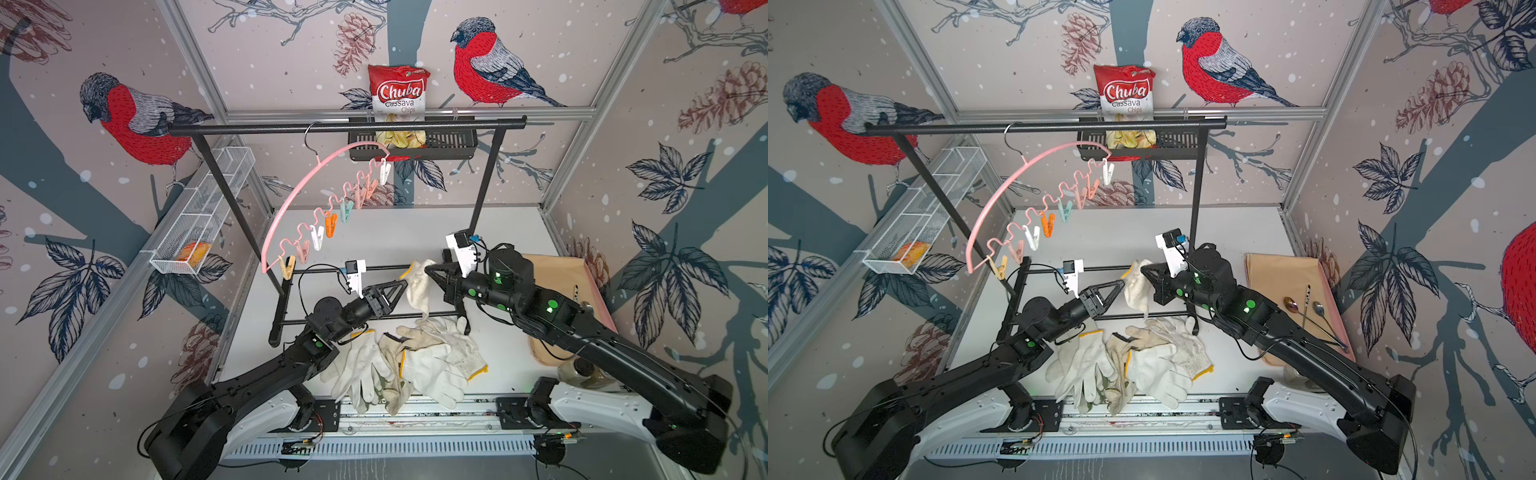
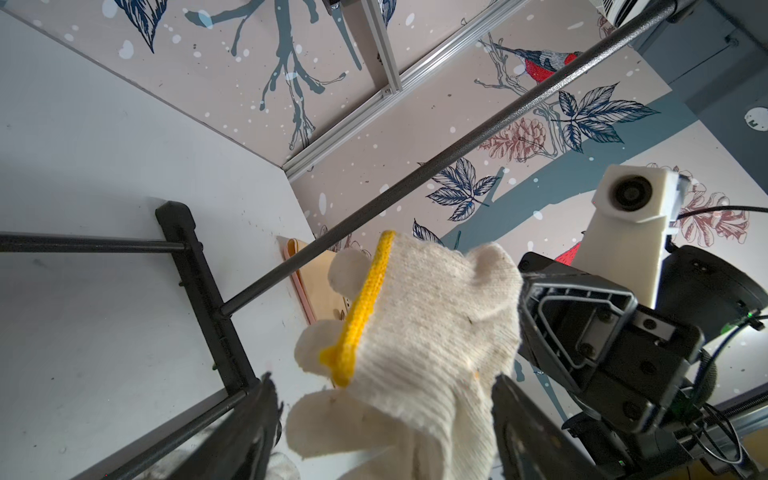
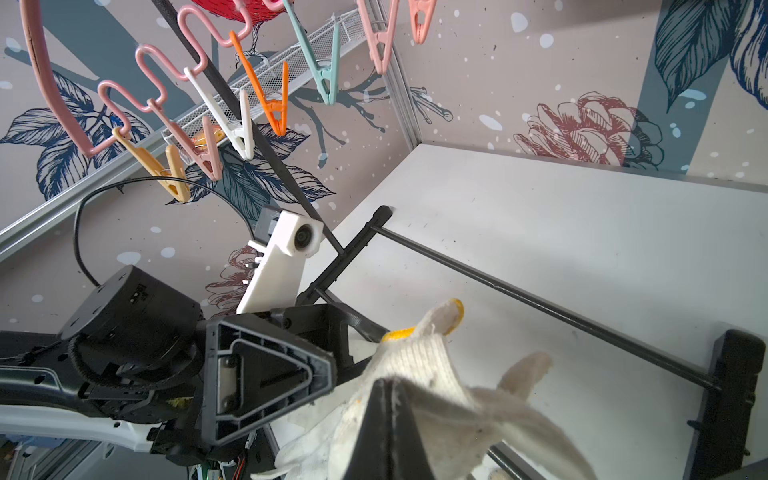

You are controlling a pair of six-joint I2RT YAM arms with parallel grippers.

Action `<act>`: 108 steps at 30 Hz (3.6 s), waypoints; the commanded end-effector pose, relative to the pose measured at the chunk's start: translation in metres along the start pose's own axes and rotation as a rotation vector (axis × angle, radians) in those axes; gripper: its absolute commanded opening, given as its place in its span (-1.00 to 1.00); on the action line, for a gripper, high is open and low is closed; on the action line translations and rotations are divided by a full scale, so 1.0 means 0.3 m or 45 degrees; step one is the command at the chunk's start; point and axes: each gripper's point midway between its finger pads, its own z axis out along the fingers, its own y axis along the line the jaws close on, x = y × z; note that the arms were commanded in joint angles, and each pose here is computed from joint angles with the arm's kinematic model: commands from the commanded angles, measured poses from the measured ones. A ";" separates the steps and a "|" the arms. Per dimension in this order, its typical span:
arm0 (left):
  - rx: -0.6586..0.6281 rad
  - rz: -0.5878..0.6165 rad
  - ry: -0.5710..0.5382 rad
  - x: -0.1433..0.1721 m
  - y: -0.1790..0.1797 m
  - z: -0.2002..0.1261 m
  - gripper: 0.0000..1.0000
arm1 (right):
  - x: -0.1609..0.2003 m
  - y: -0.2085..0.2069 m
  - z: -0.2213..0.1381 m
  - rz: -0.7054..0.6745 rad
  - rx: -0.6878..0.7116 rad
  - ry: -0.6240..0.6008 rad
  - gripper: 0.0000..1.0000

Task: Clip the gloves onto a hanger to dry
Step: Pick up the glove from the center of the board, then adjust the hanger on the clothesline.

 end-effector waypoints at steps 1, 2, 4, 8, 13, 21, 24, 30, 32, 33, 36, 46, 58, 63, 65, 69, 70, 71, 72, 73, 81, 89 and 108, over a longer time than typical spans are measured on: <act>0.070 0.005 -0.092 -0.050 -0.046 0.009 0.59 | -0.030 0.021 -0.003 -0.002 -0.021 -0.048 -1.00; 0.073 -0.002 -0.108 -0.058 -0.045 0.009 0.57 | -0.030 0.026 -0.003 -0.002 -0.026 -0.047 -1.00; 0.080 -0.017 -0.121 -0.062 -0.045 0.014 0.53 | -0.026 0.027 -0.002 -0.002 -0.024 -0.045 -1.00; 0.123 -0.034 -0.102 -0.058 -0.063 0.036 0.43 | -0.023 0.033 0.003 0.003 -0.032 -0.044 -1.00; 0.183 -0.071 -0.056 -0.041 -0.086 0.062 -0.12 | -0.005 0.027 0.012 0.004 -0.019 -0.032 -1.00; 0.181 -0.108 -0.027 -0.014 -0.082 0.070 -0.69 | -0.005 0.018 0.014 0.006 -0.004 -0.039 -1.00; 0.173 -0.110 -0.033 -0.018 -0.082 0.068 -0.82 | 0.002 0.015 0.016 0.007 -0.001 -0.030 -1.00; 0.146 -0.067 -0.049 -0.028 -0.085 0.054 -1.00 | 0.024 -0.009 0.017 0.022 0.046 0.001 -0.71; 0.109 -0.020 -0.038 -0.024 -0.078 0.046 -1.00 | 0.026 -0.033 0.008 0.053 0.086 0.006 -0.15; 0.079 0.013 -0.026 -0.020 -0.070 0.042 -1.00 | 0.023 -0.046 0.000 0.070 0.102 0.004 0.00; -0.100 0.156 0.027 -0.004 -0.008 0.020 -1.00 | 0.002 -0.093 -0.032 0.148 0.147 -0.019 0.26; -0.570 0.272 -0.221 -0.120 0.143 -0.174 -1.00 | -0.071 -0.134 -0.007 0.260 0.114 -0.009 0.31; -0.355 0.788 0.157 -0.115 -0.155 -0.156 -1.00 | -0.097 -0.113 0.159 0.265 0.058 0.103 0.26; -0.437 1.055 0.140 -0.223 -0.269 -0.220 -1.00 | -0.100 -0.115 0.185 0.261 0.063 0.117 0.26; -0.559 1.131 0.021 -0.320 -0.305 -0.276 -1.00 | -0.103 -0.125 0.191 0.264 0.085 0.121 0.26; -0.789 1.180 -0.322 -0.502 -0.378 -0.450 -1.00 | -0.115 -0.136 0.206 0.262 0.110 0.136 0.26; -0.804 1.189 -0.399 -0.527 -0.400 -0.493 -1.00 | -0.114 -0.139 0.214 0.263 0.115 0.143 0.26; -0.820 1.193 -0.459 -0.548 -0.418 -0.531 -1.00 | -0.114 -0.141 0.218 0.264 0.117 0.148 0.26; -0.838 1.200 -0.511 -0.566 -0.436 -0.567 -1.00 | -0.113 -0.143 0.225 0.262 0.119 0.155 0.26; -0.854 1.209 -0.538 -0.579 -0.451 -0.595 -1.00 | -0.116 -0.143 0.230 0.261 0.118 0.156 0.26; -1.080 1.205 -0.572 -0.642 -0.479 -0.749 -1.00 | -0.129 -0.154 0.265 0.251 0.120 0.168 0.26; -1.107 1.113 -0.849 -0.698 -0.554 -0.925 -1.00 | -0.143 -0.155 0.281 0.261 0.100 0.154 0.26; -1.442 1.147 -0.943 -0.752 -0.543 -1.065 -1.00 | -0.173 -0.201 0.293 0.301 0.129 0.121 0.28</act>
